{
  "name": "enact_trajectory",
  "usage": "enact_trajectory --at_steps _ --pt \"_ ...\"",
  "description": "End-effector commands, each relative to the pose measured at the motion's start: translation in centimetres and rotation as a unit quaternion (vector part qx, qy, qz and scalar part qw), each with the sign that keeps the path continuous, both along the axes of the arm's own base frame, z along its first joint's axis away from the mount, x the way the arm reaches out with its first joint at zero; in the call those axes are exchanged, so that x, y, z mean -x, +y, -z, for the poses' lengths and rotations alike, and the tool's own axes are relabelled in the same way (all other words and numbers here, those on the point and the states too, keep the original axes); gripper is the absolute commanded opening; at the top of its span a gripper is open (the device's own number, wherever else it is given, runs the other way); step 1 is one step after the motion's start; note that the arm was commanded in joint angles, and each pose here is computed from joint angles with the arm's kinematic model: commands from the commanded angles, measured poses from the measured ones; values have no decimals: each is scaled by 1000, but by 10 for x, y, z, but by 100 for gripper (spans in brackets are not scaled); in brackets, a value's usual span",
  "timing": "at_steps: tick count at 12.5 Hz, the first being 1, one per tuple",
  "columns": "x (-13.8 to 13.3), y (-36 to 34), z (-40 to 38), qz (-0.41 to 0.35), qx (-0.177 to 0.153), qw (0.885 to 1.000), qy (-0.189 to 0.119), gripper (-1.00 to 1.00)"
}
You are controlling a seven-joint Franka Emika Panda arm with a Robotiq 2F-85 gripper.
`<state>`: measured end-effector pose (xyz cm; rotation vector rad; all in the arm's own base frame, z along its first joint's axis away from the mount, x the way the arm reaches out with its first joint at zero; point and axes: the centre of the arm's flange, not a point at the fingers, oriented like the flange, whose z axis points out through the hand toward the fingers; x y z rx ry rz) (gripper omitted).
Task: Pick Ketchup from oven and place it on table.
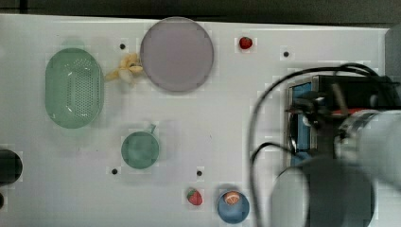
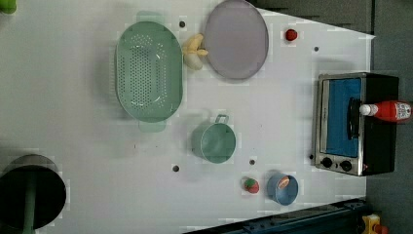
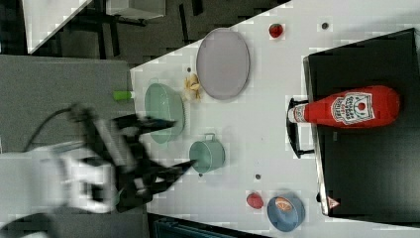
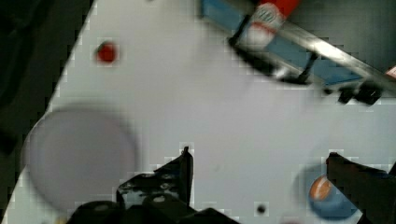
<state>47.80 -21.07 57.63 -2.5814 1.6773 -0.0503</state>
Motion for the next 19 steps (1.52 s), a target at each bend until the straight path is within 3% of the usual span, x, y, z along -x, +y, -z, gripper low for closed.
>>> enact_trajectory --at_steps 1,8,10,13,19 --pt "8 -69 31 84 17 996 -10 100" --pt "-19 -155 103 159 78 984 -3 100" --pt "-24 -174 122 189 72 979 -11 100" --pt "-30 -187 164 231 36 972 -13 100" --pt "-31 -202 211 244 55 968 2 100"
